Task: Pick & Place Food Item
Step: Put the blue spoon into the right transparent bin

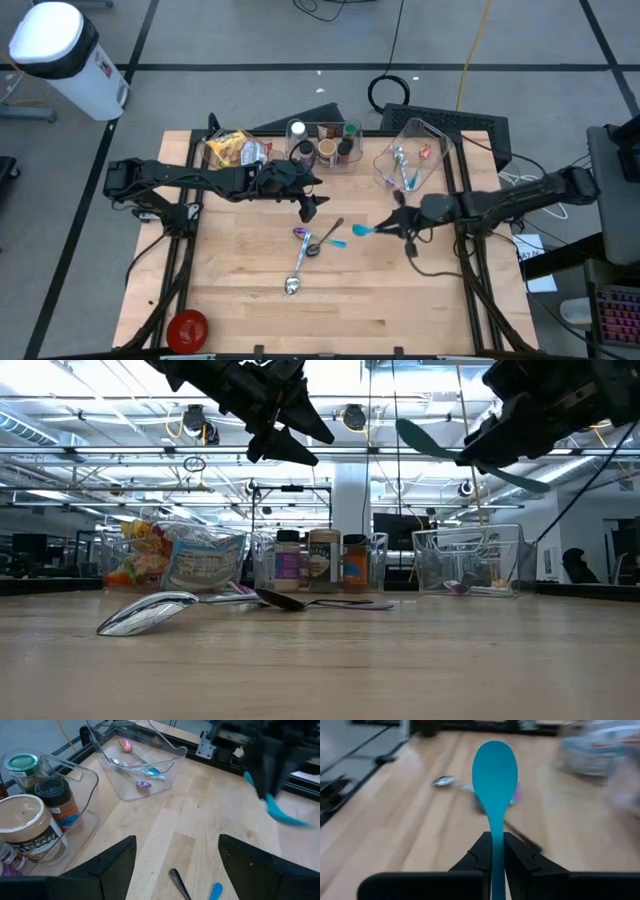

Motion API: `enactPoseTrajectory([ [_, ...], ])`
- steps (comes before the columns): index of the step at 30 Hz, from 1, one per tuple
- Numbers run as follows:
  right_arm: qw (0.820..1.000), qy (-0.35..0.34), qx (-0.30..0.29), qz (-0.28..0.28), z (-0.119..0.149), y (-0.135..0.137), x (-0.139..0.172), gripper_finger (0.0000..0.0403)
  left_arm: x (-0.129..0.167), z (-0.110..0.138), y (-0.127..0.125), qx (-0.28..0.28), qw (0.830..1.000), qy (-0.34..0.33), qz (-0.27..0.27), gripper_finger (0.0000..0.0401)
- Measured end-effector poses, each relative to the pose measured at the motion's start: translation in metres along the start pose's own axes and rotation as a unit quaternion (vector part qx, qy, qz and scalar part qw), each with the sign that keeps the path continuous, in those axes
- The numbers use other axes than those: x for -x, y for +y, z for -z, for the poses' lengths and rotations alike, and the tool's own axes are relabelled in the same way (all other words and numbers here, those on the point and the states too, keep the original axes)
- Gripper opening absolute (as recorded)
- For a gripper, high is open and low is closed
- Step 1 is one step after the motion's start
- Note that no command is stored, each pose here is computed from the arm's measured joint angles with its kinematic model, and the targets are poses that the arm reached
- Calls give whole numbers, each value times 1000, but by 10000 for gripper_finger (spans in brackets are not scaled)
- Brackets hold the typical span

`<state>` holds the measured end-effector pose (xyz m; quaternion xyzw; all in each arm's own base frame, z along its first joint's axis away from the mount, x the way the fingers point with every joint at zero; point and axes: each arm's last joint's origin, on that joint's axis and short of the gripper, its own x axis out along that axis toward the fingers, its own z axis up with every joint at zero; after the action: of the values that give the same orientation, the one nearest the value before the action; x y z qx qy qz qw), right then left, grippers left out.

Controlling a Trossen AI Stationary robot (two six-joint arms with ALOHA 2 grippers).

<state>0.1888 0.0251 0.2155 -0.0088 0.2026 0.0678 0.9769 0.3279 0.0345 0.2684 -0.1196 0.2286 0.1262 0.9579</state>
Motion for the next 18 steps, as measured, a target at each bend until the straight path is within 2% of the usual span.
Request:
enactPoseTrajectory([
  [4,996,-36,-19,75,9,-11,14,15,0,0,0,0,1000,0,0,285],
  [8,980,-86,-39,176,18,-25,22,15,0,0,0,0,1000,0,0,285],
  [13,943,-155,-61,288,29,-45,28,16,0,0,0,0,1000,0,0,285],
  [18,894,-188,-87,397,45,-69,38,15,0,0,0,0,1000,0,0,285],
])
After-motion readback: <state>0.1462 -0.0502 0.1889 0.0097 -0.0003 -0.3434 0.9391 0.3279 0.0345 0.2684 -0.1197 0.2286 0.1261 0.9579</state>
